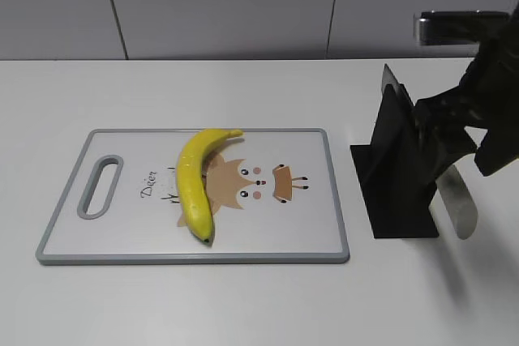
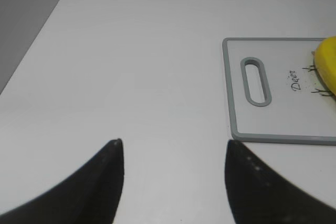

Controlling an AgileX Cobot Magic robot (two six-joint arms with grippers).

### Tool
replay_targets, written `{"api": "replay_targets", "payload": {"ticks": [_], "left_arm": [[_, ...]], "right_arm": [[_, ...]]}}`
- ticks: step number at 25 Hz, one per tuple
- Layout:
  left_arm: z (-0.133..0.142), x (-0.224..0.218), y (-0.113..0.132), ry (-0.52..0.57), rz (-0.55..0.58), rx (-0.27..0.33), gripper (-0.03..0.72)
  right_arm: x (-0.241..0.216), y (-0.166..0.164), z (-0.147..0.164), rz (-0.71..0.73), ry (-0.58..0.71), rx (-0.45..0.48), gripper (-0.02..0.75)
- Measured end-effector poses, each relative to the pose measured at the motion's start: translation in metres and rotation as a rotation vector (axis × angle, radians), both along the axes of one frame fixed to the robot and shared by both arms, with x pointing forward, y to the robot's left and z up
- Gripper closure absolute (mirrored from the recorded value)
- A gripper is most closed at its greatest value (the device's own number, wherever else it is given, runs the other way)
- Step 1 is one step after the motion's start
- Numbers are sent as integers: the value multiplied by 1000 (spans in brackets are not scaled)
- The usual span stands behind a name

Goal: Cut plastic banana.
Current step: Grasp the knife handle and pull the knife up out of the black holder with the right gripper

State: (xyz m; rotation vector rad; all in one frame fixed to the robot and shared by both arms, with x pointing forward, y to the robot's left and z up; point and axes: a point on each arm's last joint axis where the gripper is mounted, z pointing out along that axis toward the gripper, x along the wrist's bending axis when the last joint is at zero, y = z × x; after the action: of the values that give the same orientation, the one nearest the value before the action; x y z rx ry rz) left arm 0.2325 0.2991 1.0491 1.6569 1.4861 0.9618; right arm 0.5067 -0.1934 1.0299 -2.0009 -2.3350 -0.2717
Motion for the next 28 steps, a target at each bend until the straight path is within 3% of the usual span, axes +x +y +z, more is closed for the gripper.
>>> {"api": "replay_targets", "payload": {"ticks": [12,15,19,28], "left_arm": [[0,0,0,0,0,0,98],[0,0,0,0,0,0,98],[0,0,0,0,0,0,98],[0,0,0,0,-1,-2,100]], "right_arm": [[15,5,-41,-5,126,-50,230],[16,5,-43,-6,122,-50,330],[17,6,-42,-24,120,-38,538],[11,3,-22,-42,58,-22,549]]}}
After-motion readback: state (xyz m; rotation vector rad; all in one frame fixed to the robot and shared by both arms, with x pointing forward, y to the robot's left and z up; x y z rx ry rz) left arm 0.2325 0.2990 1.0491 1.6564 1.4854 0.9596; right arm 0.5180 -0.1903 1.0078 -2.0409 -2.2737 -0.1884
